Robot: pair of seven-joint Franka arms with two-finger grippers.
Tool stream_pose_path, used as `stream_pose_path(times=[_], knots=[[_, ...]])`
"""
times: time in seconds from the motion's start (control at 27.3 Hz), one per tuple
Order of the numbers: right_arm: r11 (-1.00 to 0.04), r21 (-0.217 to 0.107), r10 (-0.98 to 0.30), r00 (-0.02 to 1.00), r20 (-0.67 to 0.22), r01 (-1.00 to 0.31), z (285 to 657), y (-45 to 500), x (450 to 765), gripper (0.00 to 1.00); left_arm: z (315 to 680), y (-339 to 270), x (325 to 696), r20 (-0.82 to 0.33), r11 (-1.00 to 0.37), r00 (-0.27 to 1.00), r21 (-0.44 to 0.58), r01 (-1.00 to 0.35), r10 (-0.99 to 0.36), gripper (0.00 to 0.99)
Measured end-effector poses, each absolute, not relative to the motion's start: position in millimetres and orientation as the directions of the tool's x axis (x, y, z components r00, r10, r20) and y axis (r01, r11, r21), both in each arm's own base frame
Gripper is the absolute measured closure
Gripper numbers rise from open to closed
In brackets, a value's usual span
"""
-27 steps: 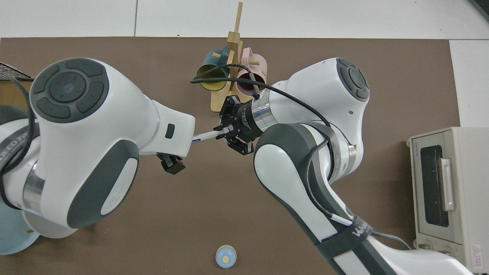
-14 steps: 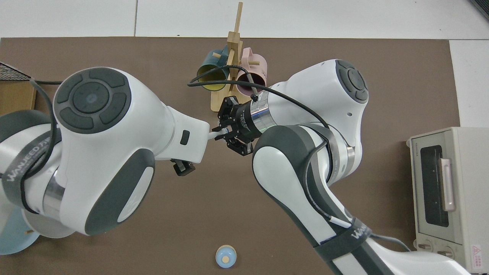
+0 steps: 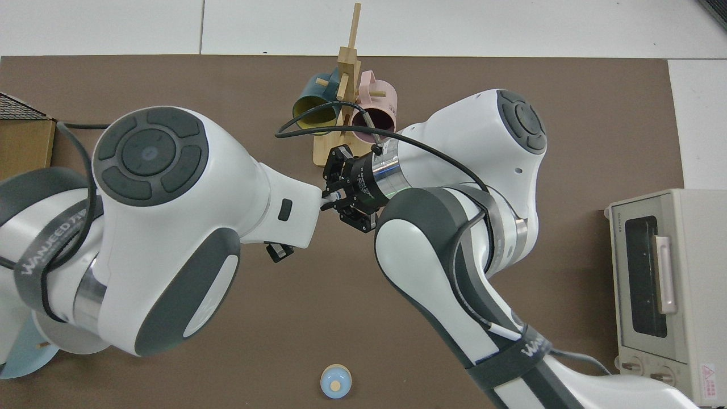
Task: Put markers into pen holder
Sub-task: 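Open the right gripper and withdraw while the left gripper carries the marker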
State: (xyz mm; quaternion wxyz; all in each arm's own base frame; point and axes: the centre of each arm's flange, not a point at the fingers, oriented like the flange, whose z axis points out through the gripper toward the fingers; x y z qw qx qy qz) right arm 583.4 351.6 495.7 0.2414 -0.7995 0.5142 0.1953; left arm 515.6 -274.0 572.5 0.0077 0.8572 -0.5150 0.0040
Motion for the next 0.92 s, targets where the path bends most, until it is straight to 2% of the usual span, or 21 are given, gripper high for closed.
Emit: stream_pose_path(times=[0.26, 0.44, 0.48, 0.55, 0.59, 0.66, 0.73, 0.81, 0.92], knots=[[-0.359, -0.184, -0.728, 0.398, -0.558, -0.915, 495, 353, 583, 0.82, 572, -273, 516, 0.013, -0.472, 0.472, 0.012, -0.881, -0.881, 0.815], [-0.454, -0.187, -0.735, 0.485, -0.474, -0.871, 497, 349, 577, 0.60, 568, -260, 520, -0.015, -0.491, 0.491, 0.024, -0.871, -0.871, 0.815], [-0.487, -0.183, -0.733, 0.513, -0.446, -0.854, 499, 347, 574, 0.50, 568, -252, 523, -0.022, -0.504, 0.503, 0.026, -0.864, -0.864, 0.815], [-0.539, -0.178, -0.723, 0.561, -0.404, -0.823, 506, 342, 569, 0.42, 566, -234, 529, -0.037, -0.530, 0.529, 0.034, -0.847, -0.848, 0.815], [-0.564, -0.177, -0.715, 0.584, -0.385, -0.807, 510, 339, 567, 0.32, 565, -224, 532, -0.048, -0.545, 0.543, 0.041, -0.838, -0.838, 0.815], [-0.625, -0.174, -0.691, 0.643, -0.331, -0.761, 520, 329, 563, 0.19, 562, -200, 538, -0.072, -0.575, 0.572, 0.056, -0.816, -0.817, 0.815], [-0.684, -0.168, -0.657, 0.700, -0.281, -0.710, 530, 314, 561, 0.12, 561, -175, 543, -0.092, -0.605, 0.599, 0.069, -0.793, -0.795, 0.815], [-0.738, -0.165, -0.612, 0.752, -0.243, -0.654, 541, 294, 561, 0.00, 559, -148, 549, -0.109, -0.628, 0.619, 0.079, -0.774, -0.777, 0.815], [-0.807, -0.167, -0.532, 0.821, -0.207, -0.566, 557, 250, 567, 0.00, 558, -104, 557, -0.126, -0.642, 0.631, 0.089, -0.761, -0.765, 0.815]])
